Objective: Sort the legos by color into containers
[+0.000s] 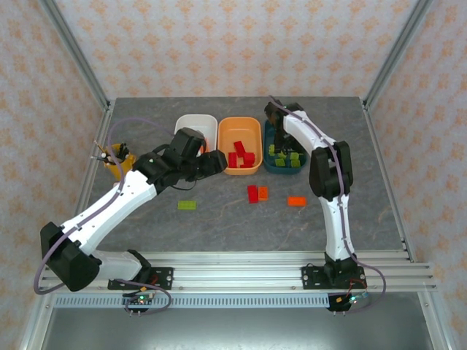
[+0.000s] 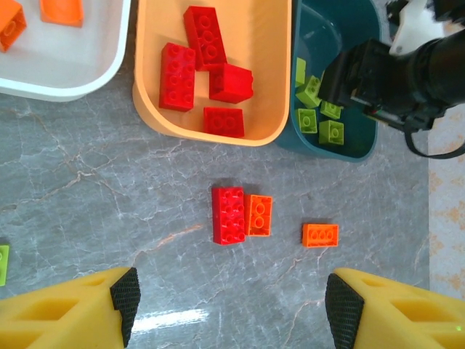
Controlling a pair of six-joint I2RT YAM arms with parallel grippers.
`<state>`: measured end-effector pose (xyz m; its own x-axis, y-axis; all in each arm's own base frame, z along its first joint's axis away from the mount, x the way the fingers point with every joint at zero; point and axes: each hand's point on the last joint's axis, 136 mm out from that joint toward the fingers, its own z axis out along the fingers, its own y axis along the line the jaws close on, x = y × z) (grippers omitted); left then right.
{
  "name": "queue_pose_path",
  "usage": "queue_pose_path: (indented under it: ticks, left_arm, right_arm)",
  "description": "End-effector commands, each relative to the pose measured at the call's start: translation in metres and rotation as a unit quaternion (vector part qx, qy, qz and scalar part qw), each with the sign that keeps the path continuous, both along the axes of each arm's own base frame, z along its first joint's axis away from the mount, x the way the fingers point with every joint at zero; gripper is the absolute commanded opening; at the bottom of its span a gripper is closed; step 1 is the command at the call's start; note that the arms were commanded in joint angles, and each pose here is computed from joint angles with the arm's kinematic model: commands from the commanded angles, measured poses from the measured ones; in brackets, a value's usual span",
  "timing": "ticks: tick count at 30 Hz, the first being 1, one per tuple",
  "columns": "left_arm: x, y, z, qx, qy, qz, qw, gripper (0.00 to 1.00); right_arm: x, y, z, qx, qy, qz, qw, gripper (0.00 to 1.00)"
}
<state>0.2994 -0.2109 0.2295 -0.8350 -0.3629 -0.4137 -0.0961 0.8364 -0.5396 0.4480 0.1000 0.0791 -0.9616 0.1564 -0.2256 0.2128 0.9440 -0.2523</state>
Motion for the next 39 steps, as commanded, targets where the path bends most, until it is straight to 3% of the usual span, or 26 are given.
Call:
queue_pose_path:
  ticks: [1, 5, 9, 15, 22, 27, 32, 39]
  left_arm:
    - [-0.001, -0.008, 0.004, 0.008, -0.007, -0.017, 1.000, 0.71]
    - [-0.002, -0.015, -0.004, 0.022, 0.006, -0.018, 1.000, 0.71]
    - [-0.003, -0.029, -0.022, 0.041, 0.034, -0.022, 0.998, 0.71]
    - [0.000, -0.065, -0.062, 0.071, 0.083, -0.020, 0.994, 0.69]
    - [0.014, -0.098, -0.106, 0.110, 0.117, 0.003, 0.987, 0.70]
    - [0.027, -0.107, -0.135, 0.131, 0.139, 0.037, 0.981, 0.71]
    - [0.034, -0.132, -0.134, 0.150, 0.121, 0.009, 0.981, 0.70]
    - [0.040, -0.155, -0.142, 0.180, 0.105, -0.024, 0.978, 0.60]
  right_arm:
    - [0.003, 0.012, 0.077, 0.035, -0.078, 0.015, 0.996, 0.63]
    - [-0.011, 0.026, 0.124, 0.073, -0.127, 0.040, 0.988, 0.62]
    - [-0.048, 0.042, 0.149, 0.153, -0.160, 0.068, 0.973, 0.62]
    - [-0.135, 0.062, 0.133, 0.285, -0.134, 0.112, 0.942, 0.66]
    - [-0.218, 0.052, 0.119, 0.359, -0.118, 0.107, 0.920, 0.80]
    - [-0.244, 0.042, 0.127, 0.374, -0.136, 0.104, 0.912, 0.85]
    - [-0.253, 0.031, 0.129, 0.357, -0.147, 0.099, 0.917, 0.84]
    - [-0.257, 0.021, 0.139, 0.356, -0.185, 0.086, 0.912, 0.81]
